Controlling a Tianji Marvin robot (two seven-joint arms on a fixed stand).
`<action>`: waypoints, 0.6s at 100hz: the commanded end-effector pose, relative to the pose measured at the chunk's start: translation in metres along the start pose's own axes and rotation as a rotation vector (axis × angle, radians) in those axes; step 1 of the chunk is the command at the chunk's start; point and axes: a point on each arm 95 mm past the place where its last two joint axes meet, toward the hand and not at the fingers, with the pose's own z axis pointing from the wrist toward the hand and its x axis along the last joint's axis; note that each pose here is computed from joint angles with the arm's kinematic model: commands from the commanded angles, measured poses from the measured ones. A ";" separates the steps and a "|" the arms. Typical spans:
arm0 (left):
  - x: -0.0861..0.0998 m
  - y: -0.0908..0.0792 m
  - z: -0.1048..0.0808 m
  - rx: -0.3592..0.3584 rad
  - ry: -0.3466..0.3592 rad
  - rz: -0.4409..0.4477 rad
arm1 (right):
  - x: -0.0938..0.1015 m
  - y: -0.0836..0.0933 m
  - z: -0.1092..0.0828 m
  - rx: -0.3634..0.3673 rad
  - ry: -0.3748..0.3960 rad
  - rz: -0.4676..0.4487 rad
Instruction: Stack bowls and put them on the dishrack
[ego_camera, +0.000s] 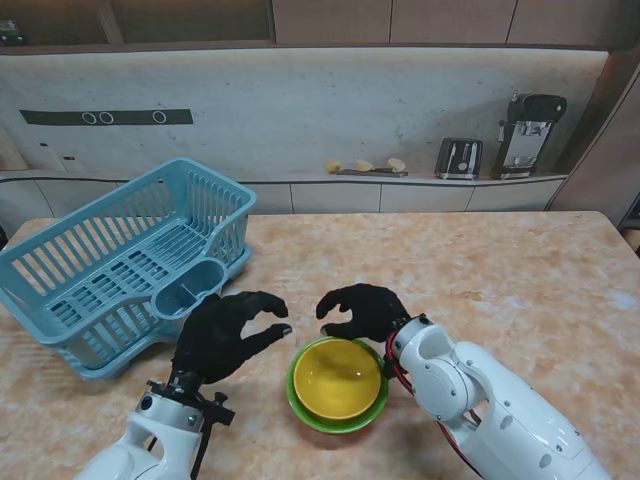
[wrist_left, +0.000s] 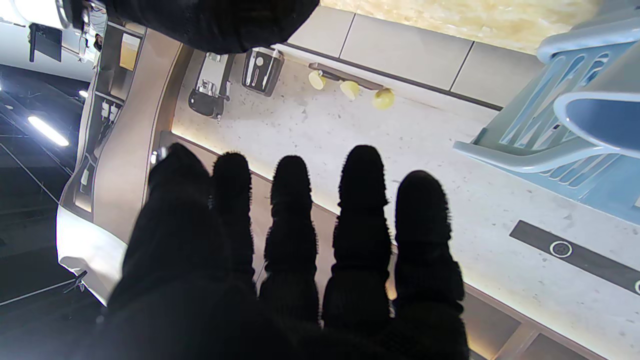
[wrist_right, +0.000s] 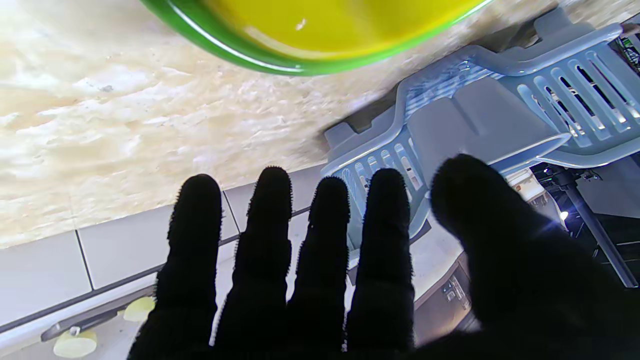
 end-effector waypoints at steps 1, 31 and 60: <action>0.004 0.001 -0.001 -0.014 0.007 -0.010 | 0.005 -0.004 -0.004 0.000 0.000 0.008; 0.009 0.006 0.003 -0.031 0.030 -0.029 | 0.002 -0.001 -0.020 -0.061 -0.053 0.016; 0.015 0.018 0.011 -0.063 0.062 -0.064 | -0.004 0.006 -0.044 -0.129 -0.144 0.014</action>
